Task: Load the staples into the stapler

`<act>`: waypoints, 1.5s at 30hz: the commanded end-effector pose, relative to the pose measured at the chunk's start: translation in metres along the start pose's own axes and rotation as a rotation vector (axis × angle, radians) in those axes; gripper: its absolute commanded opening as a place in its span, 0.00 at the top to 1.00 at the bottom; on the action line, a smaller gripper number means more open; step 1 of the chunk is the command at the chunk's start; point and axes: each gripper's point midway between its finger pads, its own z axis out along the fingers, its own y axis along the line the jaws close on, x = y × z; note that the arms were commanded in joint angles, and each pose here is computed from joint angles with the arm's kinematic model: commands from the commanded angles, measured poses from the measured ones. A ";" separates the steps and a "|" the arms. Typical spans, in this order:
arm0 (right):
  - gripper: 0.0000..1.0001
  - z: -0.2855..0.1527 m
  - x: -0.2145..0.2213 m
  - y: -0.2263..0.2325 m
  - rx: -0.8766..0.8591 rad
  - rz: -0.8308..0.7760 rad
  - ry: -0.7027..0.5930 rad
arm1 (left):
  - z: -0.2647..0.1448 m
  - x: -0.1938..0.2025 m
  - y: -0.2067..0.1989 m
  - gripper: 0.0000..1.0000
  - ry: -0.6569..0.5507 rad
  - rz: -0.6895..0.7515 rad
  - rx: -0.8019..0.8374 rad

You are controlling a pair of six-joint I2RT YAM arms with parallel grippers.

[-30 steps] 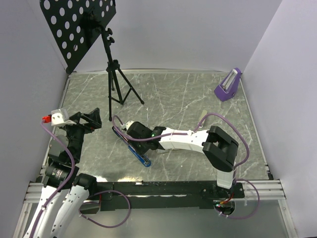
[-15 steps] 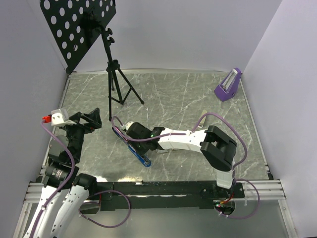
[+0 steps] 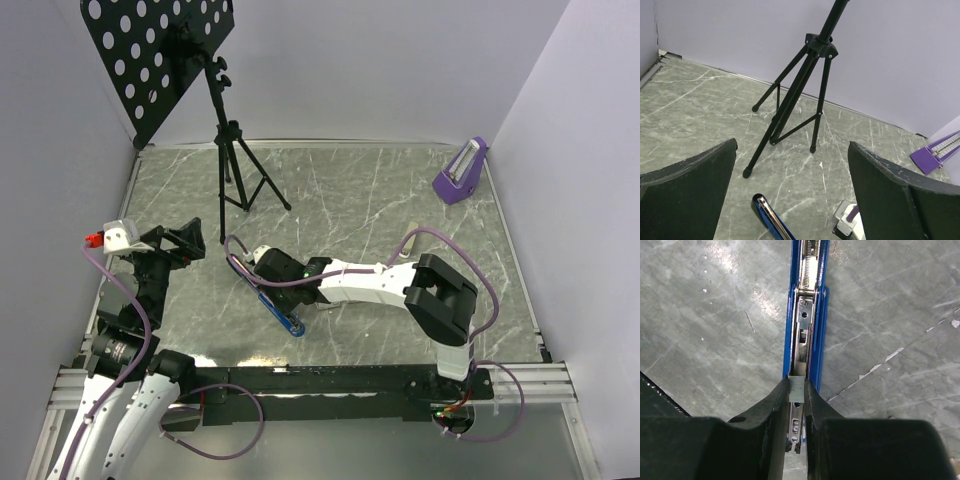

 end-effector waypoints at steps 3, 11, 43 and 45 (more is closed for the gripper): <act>0.81 0.003 -0.001 -0.010 0.072 0.009 0.014 | 0.001 -0.007 -0.004 0.03 -0.024 -0.020 0.012; 0.79 0.002 0.001 -0.008 0.064 0.014 0.016 | 0.001 -0.007 -0.004 0.03 -0.025 -0.021 0.014; 0.70 -0.002 -0.001 -0.009 0.061 -0.022 0.006 | 0.004 -0.004 -0.005 0.03 -0.014 -0.016 0.017; 0.69 -0.003 -0.002 -0.009 0.061 -0.022 0.003 | 0.004 -0.004 -0.005 0.03 -0.015 -0.018 0.018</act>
